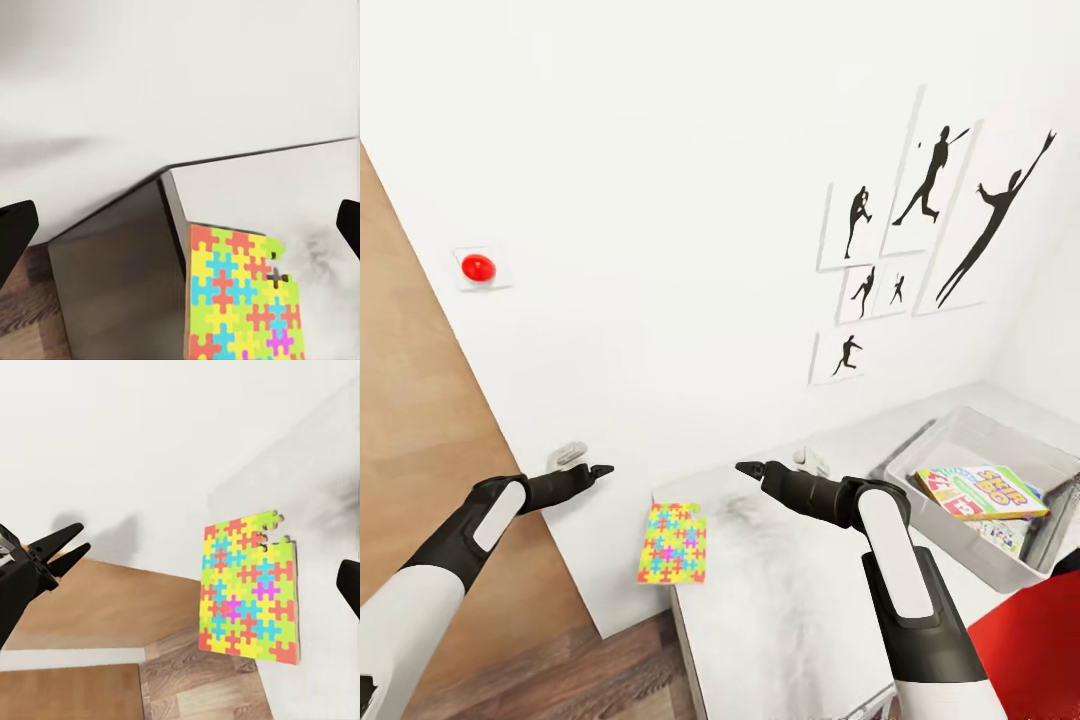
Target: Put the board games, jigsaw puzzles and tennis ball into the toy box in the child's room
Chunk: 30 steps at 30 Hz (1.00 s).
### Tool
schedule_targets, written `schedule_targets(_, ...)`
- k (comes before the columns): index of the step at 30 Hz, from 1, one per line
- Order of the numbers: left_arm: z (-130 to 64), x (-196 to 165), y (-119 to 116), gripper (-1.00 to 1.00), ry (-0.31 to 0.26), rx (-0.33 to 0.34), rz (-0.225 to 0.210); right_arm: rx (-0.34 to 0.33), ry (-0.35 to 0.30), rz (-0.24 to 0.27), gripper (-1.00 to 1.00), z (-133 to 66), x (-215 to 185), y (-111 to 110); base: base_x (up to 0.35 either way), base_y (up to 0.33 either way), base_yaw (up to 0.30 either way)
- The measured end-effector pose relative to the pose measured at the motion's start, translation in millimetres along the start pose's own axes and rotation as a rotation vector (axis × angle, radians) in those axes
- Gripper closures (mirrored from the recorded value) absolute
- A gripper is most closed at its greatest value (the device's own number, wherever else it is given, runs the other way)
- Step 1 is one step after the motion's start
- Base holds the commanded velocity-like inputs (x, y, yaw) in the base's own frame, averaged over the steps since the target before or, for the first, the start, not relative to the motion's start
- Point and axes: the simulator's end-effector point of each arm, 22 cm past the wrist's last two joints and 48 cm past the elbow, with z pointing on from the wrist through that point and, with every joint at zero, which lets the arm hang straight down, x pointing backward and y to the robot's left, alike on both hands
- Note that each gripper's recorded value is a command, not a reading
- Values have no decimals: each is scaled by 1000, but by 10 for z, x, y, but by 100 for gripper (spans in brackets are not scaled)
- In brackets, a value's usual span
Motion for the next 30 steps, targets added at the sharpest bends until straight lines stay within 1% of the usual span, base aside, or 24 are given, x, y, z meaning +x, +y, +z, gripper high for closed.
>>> schedule_targets(4, -2, -1, 0, -100, 0, 1, 0, -1, 1, 0, -100, 4, 4, 3, -5, 64, -37)
schedule_targets(13, -6, -5, -3, -100, 0, 2, 0, -1, 0, 0, -100, 0, -1, -1, -57, 193, -18)
schedule_targets(21, -79, -84, 31, -100, -14, 4, 4, -5, -6, -4, -100, -24, -16, 34, -13, 48, -141)
schedule_targets(30, -165, -155, -128, -100, -23, 87, 14, -11, -20, -7, -100, -52, -50, 85, -1, 118, -159)
